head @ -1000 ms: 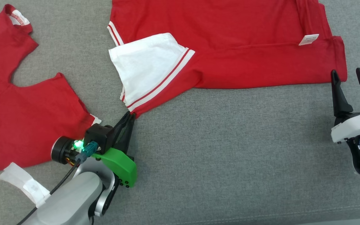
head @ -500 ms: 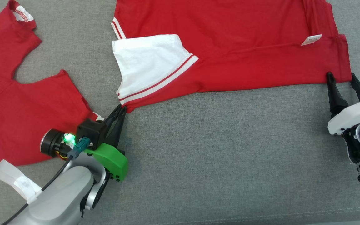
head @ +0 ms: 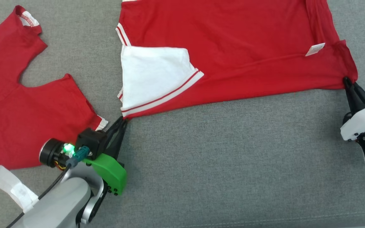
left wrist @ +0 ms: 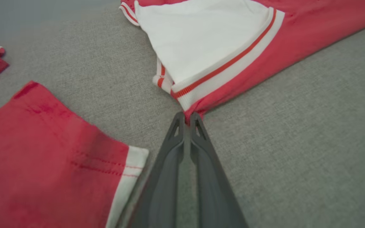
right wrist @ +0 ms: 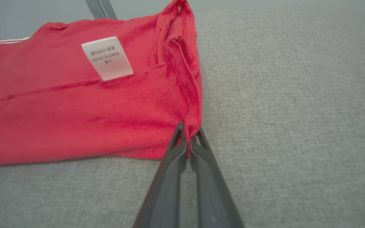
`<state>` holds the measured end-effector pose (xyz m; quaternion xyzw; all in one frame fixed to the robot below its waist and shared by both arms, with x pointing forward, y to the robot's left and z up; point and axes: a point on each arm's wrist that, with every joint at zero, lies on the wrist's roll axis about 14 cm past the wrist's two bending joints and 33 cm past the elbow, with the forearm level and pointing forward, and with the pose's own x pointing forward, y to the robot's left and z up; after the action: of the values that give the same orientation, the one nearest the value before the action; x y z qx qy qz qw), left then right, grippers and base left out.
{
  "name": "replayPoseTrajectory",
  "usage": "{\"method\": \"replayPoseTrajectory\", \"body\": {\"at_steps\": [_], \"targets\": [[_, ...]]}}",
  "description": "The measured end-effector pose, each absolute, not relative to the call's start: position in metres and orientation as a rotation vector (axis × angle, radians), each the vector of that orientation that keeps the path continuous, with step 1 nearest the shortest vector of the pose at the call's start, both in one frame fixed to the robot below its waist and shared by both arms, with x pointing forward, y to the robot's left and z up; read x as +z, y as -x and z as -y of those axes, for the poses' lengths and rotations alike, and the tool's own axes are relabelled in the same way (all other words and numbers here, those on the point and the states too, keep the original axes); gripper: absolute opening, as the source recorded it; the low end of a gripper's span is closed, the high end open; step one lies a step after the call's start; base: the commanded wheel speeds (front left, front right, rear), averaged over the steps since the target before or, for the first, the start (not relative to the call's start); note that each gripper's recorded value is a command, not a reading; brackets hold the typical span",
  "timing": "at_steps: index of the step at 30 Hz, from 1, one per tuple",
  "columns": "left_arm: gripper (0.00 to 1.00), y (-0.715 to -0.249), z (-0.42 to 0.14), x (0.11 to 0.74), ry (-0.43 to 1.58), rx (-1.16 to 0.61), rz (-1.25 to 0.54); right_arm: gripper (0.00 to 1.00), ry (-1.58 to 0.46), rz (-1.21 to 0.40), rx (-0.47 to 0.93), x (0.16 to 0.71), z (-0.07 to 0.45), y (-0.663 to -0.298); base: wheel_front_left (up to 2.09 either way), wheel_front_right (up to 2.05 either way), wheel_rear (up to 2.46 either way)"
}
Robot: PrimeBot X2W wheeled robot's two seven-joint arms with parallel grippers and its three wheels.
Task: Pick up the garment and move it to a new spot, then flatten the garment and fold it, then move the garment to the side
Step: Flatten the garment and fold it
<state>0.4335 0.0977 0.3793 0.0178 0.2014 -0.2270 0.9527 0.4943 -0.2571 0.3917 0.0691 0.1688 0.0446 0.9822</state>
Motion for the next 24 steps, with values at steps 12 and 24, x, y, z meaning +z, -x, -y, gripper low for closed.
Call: {"method": "replayPoseTrajectory", "body": {"at_steps": [12, 24], "targets": [[0.00, -0.367, -0.096, 0.392, 0.020, -0.506, -0.502, 0.00, -0.112, -0.355, 0.134, 0.402, 0.270, -0.441, 0.00, 0.00, 0.00], [0.00, -0.306, -0.095, 0.404, 0.076, -0.495, -0.603, 0.00, -0.077, -0.454, 0.135, 0.389, 0.283, -0.367, 0.00, 0.00, 0.00]]}}
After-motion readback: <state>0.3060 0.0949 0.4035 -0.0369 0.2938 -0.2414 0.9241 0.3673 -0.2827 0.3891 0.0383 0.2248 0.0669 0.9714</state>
